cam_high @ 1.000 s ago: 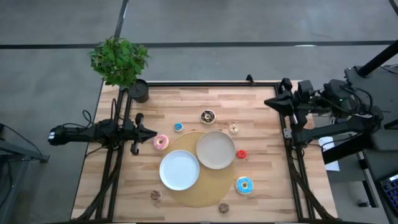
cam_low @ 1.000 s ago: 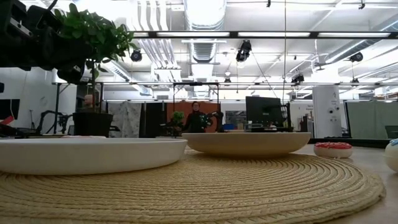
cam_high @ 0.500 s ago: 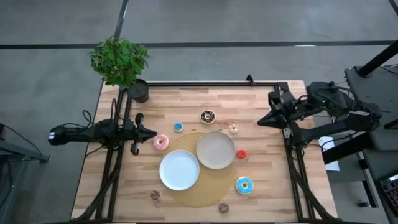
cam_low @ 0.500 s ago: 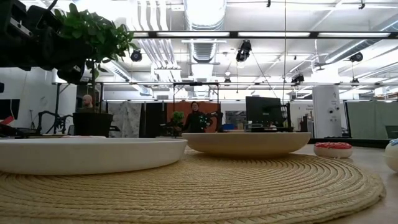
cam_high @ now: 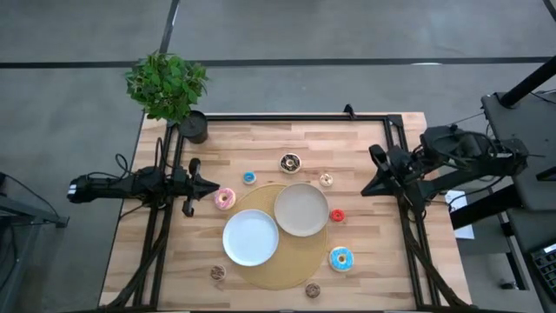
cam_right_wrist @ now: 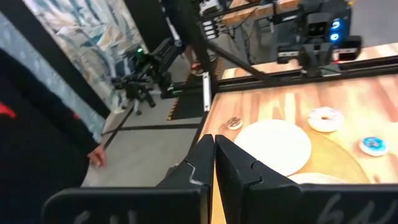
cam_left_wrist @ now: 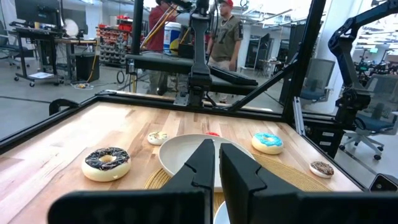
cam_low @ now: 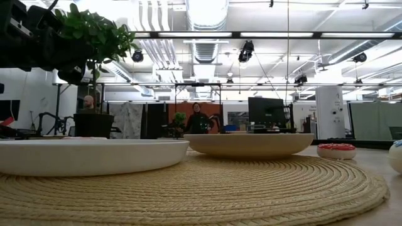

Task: Pick & Place donuts
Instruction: Put the large blue donut on the gray plate

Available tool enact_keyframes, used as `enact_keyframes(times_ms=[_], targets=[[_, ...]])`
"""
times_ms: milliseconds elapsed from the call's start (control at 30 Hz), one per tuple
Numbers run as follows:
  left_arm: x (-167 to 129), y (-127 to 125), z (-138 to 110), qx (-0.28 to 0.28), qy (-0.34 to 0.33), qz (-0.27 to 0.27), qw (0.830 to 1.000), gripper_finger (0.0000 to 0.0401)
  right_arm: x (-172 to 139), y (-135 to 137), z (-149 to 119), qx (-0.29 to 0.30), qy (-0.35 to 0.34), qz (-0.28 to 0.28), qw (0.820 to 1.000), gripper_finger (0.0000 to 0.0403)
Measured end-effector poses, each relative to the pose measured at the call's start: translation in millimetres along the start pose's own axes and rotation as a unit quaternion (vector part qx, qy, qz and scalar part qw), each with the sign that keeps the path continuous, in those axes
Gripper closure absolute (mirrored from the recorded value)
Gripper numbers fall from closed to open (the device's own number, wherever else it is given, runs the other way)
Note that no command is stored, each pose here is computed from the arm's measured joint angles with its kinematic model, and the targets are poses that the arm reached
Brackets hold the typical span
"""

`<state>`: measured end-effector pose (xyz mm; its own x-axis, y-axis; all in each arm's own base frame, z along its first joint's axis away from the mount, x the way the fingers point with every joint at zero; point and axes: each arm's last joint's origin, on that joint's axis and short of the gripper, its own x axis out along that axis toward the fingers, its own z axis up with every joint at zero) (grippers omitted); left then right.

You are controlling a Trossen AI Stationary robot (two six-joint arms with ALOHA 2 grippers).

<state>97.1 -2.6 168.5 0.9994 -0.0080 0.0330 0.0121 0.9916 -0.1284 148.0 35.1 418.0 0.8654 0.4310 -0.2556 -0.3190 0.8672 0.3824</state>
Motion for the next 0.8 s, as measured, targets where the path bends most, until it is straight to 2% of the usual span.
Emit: enact_keyframes(times_ms=[400,800], targets=[[0.0,0.0,-0.1,0.0,0.0,0.0,1.0,0.0401,31.7,12.9,-15.5,0.028,0.09,0.038,0.995,0.0394],[0.0,0.0,-0.1,0.0,0.0,0.0,1.0,0.0401,63.1,14.0,-37.5,0.064,0.201,0.017,0.977,0.0394]])
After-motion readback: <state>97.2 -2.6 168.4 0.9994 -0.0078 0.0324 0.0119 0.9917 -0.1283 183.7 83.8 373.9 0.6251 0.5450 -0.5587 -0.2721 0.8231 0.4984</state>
